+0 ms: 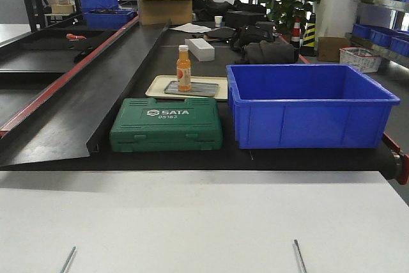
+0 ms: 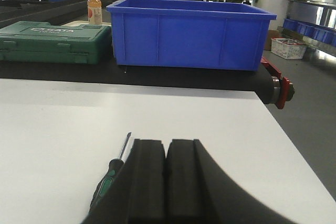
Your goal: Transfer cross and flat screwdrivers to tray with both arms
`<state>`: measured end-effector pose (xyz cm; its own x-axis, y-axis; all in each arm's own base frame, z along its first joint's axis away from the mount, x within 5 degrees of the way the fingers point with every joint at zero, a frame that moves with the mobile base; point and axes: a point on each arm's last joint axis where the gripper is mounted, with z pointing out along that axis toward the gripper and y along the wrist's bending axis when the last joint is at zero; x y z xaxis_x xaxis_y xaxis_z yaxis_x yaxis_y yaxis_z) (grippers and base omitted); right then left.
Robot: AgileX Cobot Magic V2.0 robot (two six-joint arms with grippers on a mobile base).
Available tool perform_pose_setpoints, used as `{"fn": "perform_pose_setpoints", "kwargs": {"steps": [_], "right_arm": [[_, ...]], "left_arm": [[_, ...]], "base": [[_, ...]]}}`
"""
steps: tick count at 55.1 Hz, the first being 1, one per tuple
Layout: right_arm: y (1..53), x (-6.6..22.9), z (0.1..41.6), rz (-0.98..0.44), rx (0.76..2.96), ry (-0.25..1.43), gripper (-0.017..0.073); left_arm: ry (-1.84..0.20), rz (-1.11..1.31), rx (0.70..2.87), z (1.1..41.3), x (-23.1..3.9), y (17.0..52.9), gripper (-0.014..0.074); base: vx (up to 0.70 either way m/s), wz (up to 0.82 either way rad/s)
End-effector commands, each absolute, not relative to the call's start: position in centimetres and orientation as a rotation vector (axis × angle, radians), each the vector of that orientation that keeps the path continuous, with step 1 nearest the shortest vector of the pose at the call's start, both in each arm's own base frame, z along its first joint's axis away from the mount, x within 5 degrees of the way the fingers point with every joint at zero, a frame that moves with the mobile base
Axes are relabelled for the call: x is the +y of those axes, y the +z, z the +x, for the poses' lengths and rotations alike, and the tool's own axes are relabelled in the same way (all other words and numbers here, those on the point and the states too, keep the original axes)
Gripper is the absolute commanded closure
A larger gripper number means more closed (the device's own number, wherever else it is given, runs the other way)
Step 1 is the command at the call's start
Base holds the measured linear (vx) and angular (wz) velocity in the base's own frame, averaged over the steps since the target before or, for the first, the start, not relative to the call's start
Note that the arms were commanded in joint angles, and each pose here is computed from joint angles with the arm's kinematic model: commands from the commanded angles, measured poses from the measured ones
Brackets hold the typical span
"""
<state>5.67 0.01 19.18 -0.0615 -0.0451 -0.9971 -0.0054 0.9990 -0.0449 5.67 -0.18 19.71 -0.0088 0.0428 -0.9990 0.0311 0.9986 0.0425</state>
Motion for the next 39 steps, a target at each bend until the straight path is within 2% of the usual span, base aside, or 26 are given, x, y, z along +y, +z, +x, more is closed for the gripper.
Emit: {"fn": "perform_pose_setpoints", "kwargs": {"steps": [1,32,39], "right_arm": [[19.69,-0.02,5.68,-0.042,1.553,-0.048,0.0567],[19.83,-0.02,5.67,-0.042,1.537,-0.048,0.0567],[20.63,0.00,5.61,-0.041,1.452,-0.048,0.0567]], "left_arm": [[0.002,0.045,1.461,5.40,-0.16,21.40,0.0591],[0.005,0.047,1.437,5.38,-0.15,21.61,0.0591],[0.006,0.043,1.383,5.30,-0.14,22.10,0.0591]], "base": [[0.00,0.00],[0.00,0.00],[0.00,0.00]]}}
